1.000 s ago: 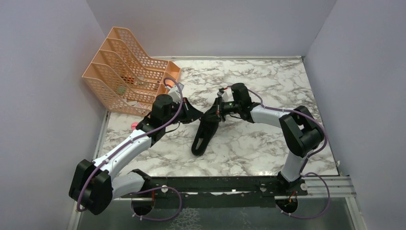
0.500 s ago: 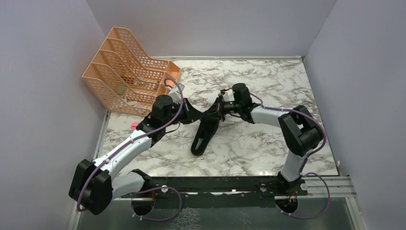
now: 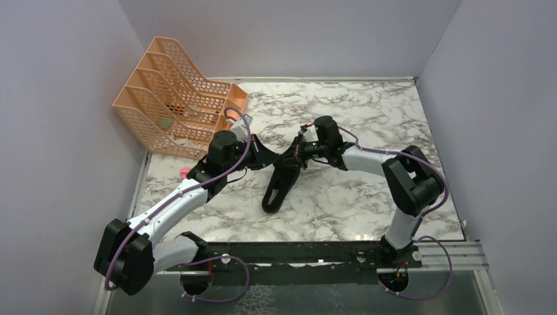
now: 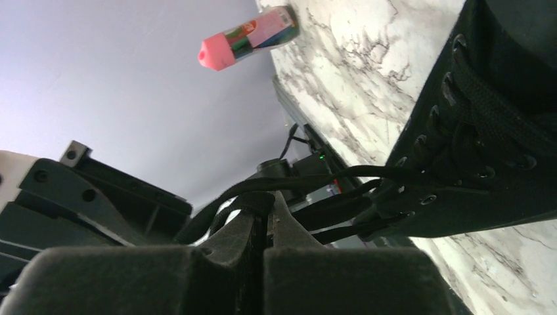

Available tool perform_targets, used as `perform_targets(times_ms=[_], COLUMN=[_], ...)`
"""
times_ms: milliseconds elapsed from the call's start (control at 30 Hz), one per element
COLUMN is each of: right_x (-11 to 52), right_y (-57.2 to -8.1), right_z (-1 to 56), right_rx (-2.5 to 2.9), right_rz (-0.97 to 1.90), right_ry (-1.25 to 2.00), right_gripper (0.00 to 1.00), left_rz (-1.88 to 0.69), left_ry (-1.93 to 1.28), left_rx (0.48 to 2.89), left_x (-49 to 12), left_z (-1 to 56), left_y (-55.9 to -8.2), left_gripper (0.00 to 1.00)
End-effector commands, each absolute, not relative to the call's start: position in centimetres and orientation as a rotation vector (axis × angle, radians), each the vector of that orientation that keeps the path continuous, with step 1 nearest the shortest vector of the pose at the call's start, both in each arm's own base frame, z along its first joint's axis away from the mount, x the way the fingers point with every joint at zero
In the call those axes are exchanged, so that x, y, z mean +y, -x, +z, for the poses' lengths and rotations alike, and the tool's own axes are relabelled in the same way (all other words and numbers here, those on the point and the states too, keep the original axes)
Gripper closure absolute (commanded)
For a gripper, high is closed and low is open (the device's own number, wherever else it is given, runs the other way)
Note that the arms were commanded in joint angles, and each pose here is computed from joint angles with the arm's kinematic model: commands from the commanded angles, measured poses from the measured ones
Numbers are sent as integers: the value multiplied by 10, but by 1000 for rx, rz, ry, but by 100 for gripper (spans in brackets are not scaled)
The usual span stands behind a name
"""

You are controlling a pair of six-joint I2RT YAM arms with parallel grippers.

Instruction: Tie the shoes

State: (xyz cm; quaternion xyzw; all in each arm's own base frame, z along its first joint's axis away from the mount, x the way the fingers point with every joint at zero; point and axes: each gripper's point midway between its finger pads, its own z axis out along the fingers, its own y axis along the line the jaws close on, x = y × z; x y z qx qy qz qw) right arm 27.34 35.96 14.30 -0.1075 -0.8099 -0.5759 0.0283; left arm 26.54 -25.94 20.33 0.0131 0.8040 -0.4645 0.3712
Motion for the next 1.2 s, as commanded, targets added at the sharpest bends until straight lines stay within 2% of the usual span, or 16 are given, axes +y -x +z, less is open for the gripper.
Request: perform_targets(times_ms=[0, 267, 333, 400, 433, 500, 700, 767, 933, 1033, 1167], right_x=[364, 349, 344, 341, 342, 342, 341, 339, 339, 337, 335], right_y=[-273, -296, -303, -303, -300, -295, -291, -292, -285, -283, -285], right_z=[154, 170, 179, 175, 174, 166, 169, 167, 165, 161, 158], right_rx=[-2662, -2833, -2909, -2962, -2941, -2914, -2909, -2935, -2779, -2749, -2778], right_rz=[-1775, -1873, -1860, -1767, -1774, -1754, -1804, -1762, -1776, -1750, -1742], right_ry=[260, 70, -127, -282, -381, -507, -660, -604, -238, -76, -25], right_gripper=[99, 99, 96, 86, 84, 98, 99, 99, 88, 88, 88], left_rz=[-1179, -1162, -1158, -1154, -1154, -1157, -1143, -1145, -1152, -1154, -1155], left_ry=[71, 107, 108, 106, 101, 92, 60, 46, 15, 1, -1], left_rx=[1985, 2004, 2006, 2007, 2002, 1995, 1998, 1997, 1992, 1987, 1988], left_x=[-250, -247, -246, -245, -245, -245, -245, -247, -247, -248, -248], left_z=[219, 213, 213, 213, 215, 216, 219, 220, 222, 223, 222], left_y=[-273, -274, -274, -274, -274, -274, -275, -275, -275, -275, -275], left_gripper=[100, 100, 100, 100, 100, 100, 100, 100, 100, 100, 100])
